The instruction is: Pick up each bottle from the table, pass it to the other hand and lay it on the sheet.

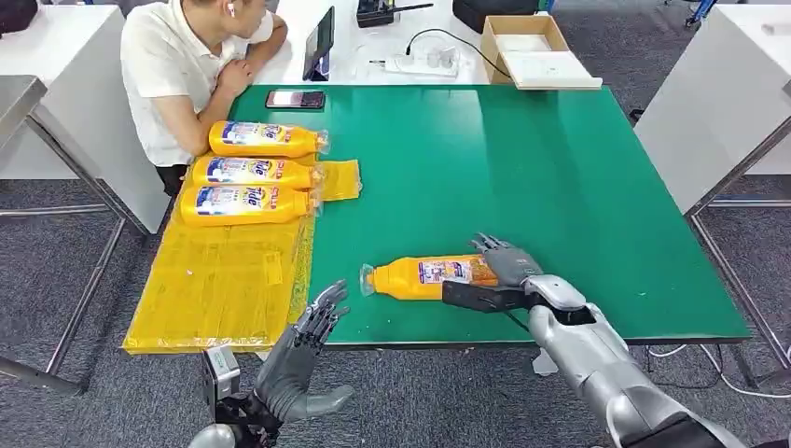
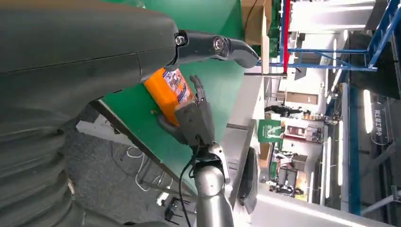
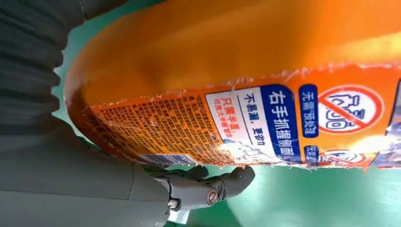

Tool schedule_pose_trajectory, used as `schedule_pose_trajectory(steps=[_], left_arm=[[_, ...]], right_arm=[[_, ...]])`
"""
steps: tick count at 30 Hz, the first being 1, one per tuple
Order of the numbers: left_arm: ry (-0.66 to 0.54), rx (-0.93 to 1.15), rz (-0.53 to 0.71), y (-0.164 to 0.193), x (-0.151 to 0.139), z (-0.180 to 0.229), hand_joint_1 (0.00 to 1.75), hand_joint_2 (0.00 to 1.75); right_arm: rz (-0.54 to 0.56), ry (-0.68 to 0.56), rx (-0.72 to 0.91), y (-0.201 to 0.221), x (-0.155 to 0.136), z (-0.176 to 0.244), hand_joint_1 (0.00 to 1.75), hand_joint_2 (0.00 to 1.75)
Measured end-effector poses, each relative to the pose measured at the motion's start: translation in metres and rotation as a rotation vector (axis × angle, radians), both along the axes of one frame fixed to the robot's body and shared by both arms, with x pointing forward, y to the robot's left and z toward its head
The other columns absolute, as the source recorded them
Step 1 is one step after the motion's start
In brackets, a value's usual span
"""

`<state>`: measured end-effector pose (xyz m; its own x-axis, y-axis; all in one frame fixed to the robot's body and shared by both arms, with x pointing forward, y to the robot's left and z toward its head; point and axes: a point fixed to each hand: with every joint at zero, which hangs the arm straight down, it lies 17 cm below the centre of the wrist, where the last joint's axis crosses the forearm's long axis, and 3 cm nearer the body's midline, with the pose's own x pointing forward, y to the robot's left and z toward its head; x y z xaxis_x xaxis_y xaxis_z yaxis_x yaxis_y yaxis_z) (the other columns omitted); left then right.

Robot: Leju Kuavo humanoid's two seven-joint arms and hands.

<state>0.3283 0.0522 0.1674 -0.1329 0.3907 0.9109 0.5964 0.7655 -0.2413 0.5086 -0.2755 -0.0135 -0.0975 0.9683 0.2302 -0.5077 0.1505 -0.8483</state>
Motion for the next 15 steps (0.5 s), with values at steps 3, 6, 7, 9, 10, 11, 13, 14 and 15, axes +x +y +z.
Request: schedule_pose_trajectory(steps=[3,6,7,9,10,11,13,14,15], left_arm=[[0.0,0.001,-0.003,0.0,0.0,-0.0002,0.0,1.75],[-0.004,0.003,-0.005,-0.0002,0.001,0.0009,0.0,1.75],[-0.006,0.004,-0.006,-0.0001,0.0016,0.0014,0.0,1.75],[-0.007,0.007,-0.006,-0.0001,0.003,0.0014,0.0,1.75],[-0.007,0.008,-0.007,-0.0001,0.0035,0.0011,0.0,1.75],[-0.007,0.008,-0.007,-0.0001,0.0037,0.001,0.0,1.75],[-0.008,0.01,-0.007,0.0001,0.0038,0.001,0.0,1.75],[-0.008,0.01,-0.007,0.0001,0.004,0.001,0.0,1.75],[-0.008,0.011,-0.006,0.0001,0.0041,0.001,0.0,1.75]], right_arm=[[0.007,0.004,-0.003,0.0009,-0.0002,-0.0003,1.75,1.75],[0.035,0.019,-0.004,0.0018,-0.0024,-0.0018,1.75,1.75],[0.049,0.024,-0.005,0.0021,-0.0029,-0.0017,1.75,1.75],[0.074,0.031,-0.001,0.0018,-0.0044,-0.0016,1.75,1.75],[0.079,0.031,0.008,0.0021,-0.0048,-0.0012,1.75,1.75],[0.081,0.02,0.02,0.0028,-0.0039,0.0006,1.75,1.75],[0.077,-0.017,0.049,0.0052,-0.0016,0.0049,1.75,1.75],[0.072,-0.034,0.063,0.0069,-0.002,0.0051,1.75,1.75],[0.068,-0.054,0.081,0.01,-0.0023,0.0059,1.75,1.75]])
